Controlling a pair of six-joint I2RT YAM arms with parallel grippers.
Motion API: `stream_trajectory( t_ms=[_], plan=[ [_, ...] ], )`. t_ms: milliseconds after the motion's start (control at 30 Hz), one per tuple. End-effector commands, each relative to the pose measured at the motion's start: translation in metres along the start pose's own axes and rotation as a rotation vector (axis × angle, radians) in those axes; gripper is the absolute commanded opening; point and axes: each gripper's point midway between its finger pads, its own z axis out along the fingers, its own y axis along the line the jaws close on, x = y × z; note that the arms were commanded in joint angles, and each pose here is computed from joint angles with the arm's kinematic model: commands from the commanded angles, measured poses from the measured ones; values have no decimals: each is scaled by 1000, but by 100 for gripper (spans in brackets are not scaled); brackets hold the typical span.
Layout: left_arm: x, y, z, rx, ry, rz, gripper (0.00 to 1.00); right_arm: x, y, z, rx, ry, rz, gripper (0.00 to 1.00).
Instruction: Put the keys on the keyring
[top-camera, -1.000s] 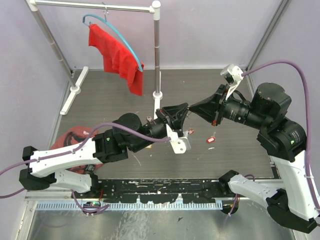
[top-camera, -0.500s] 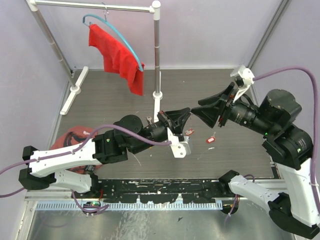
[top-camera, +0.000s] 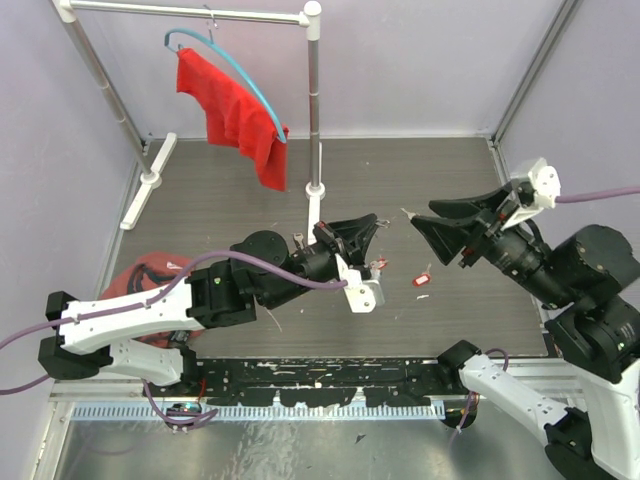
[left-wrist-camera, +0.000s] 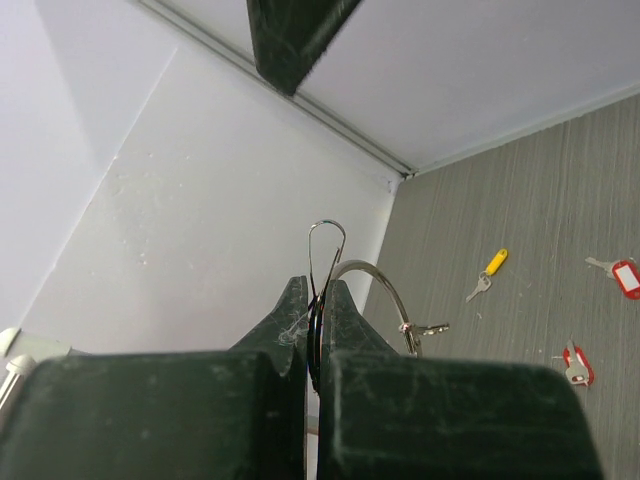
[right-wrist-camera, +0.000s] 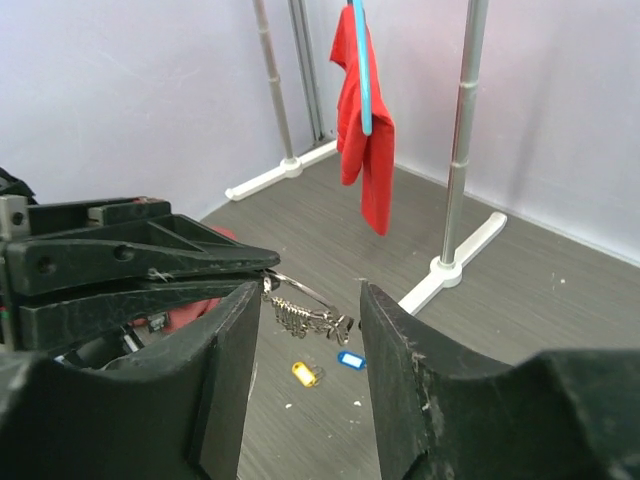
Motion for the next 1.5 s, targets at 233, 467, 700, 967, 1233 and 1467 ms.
stream_trajectory(
  t_ms=[233,467,700,967,1233,1467],
  plan=[
    [-5,12,8,-53,10,-1,0,9,27,28,-194,64,46,52],
    [-7,14,8,-63,0,-9,0,18,8,35,-83,99,65,50],
    [-8,17,7,-73,-1,-16,0,24,2,37,-43,147,106,48],
    [-10,20,5,-79,-11,-27,0,31,3,34,-38,183,130,46],
    [-11,20,5,-78,-16,-33,0,35,7,34,-62,200,136,36],
    [-13,21,5,-81,-20,-33,0,40,7,38,-72,217,139,33]
  ],
)
